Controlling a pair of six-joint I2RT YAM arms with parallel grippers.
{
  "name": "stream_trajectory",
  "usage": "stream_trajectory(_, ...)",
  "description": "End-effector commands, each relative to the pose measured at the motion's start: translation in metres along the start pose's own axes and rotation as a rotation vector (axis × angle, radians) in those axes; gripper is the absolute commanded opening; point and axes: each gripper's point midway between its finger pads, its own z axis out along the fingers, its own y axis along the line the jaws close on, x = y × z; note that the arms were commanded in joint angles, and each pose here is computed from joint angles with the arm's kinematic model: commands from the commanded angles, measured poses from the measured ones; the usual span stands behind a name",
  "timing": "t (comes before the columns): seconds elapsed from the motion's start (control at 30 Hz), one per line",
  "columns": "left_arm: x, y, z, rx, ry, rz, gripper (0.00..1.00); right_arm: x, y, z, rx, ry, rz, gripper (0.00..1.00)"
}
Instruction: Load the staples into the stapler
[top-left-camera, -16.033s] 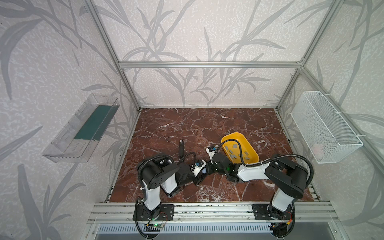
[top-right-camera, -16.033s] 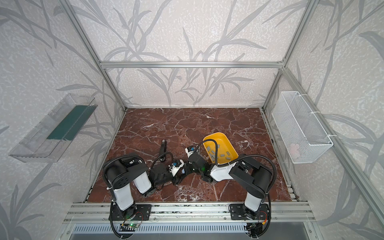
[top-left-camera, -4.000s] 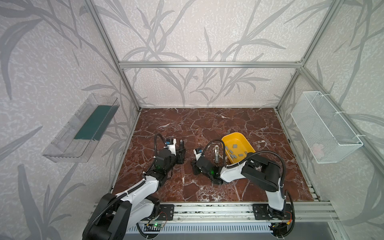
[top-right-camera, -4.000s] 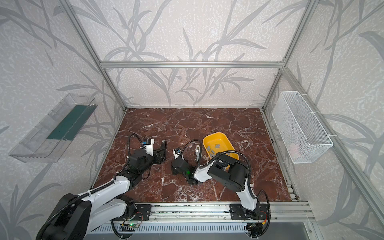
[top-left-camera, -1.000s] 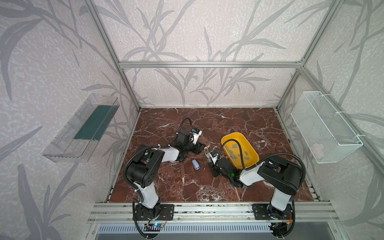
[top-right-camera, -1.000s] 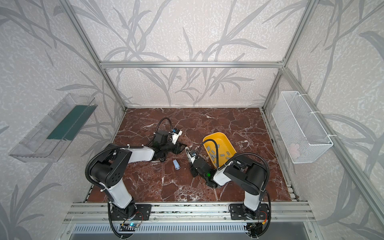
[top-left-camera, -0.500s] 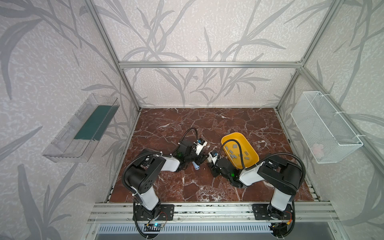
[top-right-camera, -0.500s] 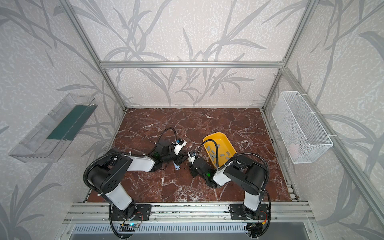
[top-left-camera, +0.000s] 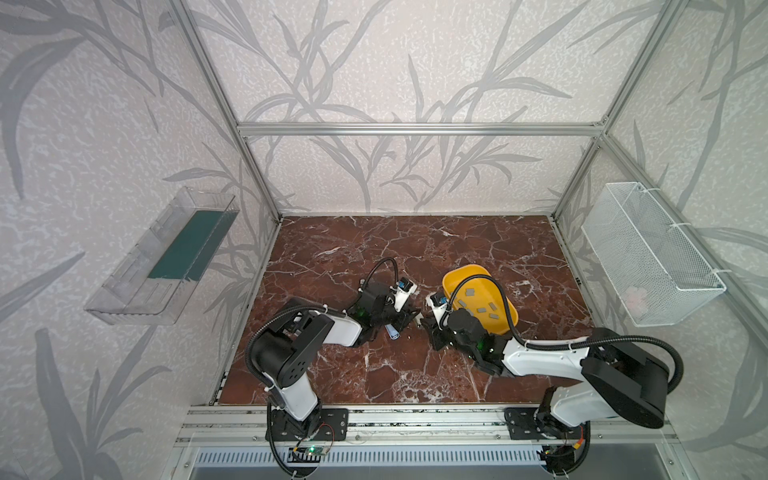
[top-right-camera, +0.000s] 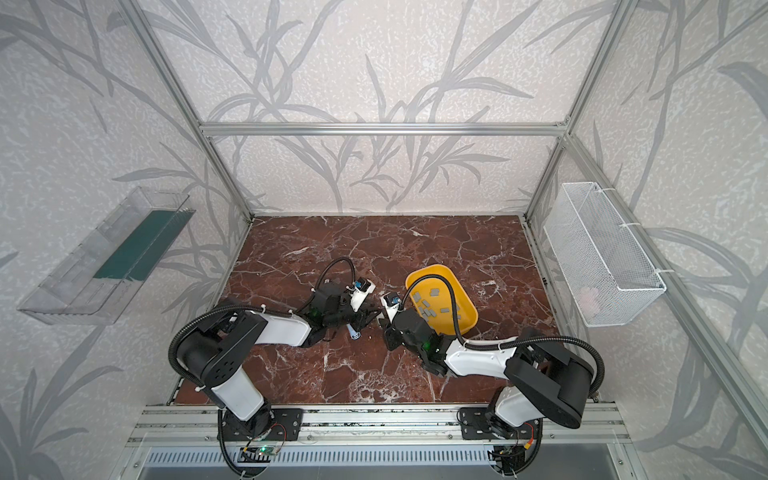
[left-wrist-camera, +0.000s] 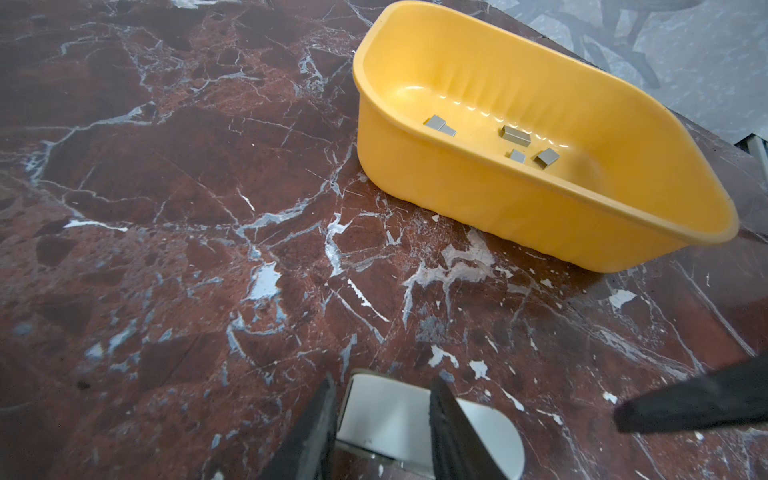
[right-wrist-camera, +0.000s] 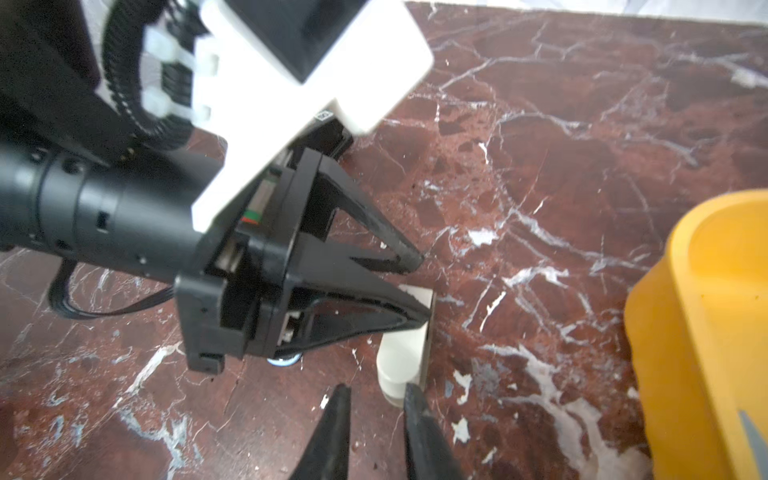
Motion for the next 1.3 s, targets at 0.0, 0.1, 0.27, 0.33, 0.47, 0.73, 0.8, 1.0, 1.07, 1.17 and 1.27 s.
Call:
stream_trajectory(0.0, 0.018, 0.001, -0.001, -0.017, 0.051, 0.015, 0.38, -0.003, 0.002, 0.007, 0.023, 0.040, 0.004, 0.16)
stream_trajectory(0.1, 0.017, 0.002, 0.000, -0.022, 0.051, 0.018, 0.38, 0.006, 0.000, 0.023, 0.049, 0.077, -0.006, 0.14)
stream_trajectory(0.27, 0.017, 0.002, 0.000, -0.020, 0.053, 0.018, 0.38, 0.046, -0.004, 0.044, 0.049, 0.162, 0.026, 0.09)
stream_trajectory(0.33, 0.018, 0.003, 0.000, -0.024, 0.056, 0.018, 0.38, 0.062, -0.009, 0.046, 0.060, 0.184, 0.037, 0.09)
stream_trajectory(0.47, 0.017, 0.003, 0.001, -0.025, 0.054, 0.017, 0.38, 0.072, -0.013, 0.046, 0.069, 0.191, 0.056, 0.09)
stream_trajectory(0.73, -0.022, 0.007, -0.012, -0.074, -0.018, -0.001, 0.42, -0.017, 0.003, 0.013, 0.053, 0.045, 0.008, 0.23)
stream_trajectory(0.8, -0.037, 0.011, -0.019, -0.103, -0.031, -0.010, 0.43, -0.049, 0.007, -0.009, 0.043, -0.017, -0.007, 0.26)
stream_trajectory(1.0, -0.062, 0.020, -0.043, -0.190, -0.073, -0.018, 0.46, -0.088, -0.010, -0.062, 0.110, -0.120, 0.009, 0.38)
stream_trajectory(1.07, -0.077, 0.029, -0.064, -0.263, -0.108, -0.052, 0.52, -0.106, -0.039, -0.082, 0.191, -0.168, 0.066, 0.63)
stream_trajectory(1.17, -0.107, 0.063, -0.127, -0.513, -0.217, -0.174, 0.66, -0.122, -0.152, -0.129, 0.633, -0.192, 0.137, 0.88)
stream_trajectory(1.27, -0.116, 0.104, -0.219, -0.829, -0.409, -0.272, 0.92, -0.085, -0.270, -0.176, 0.952, -0.122, 0.317, 0.95)
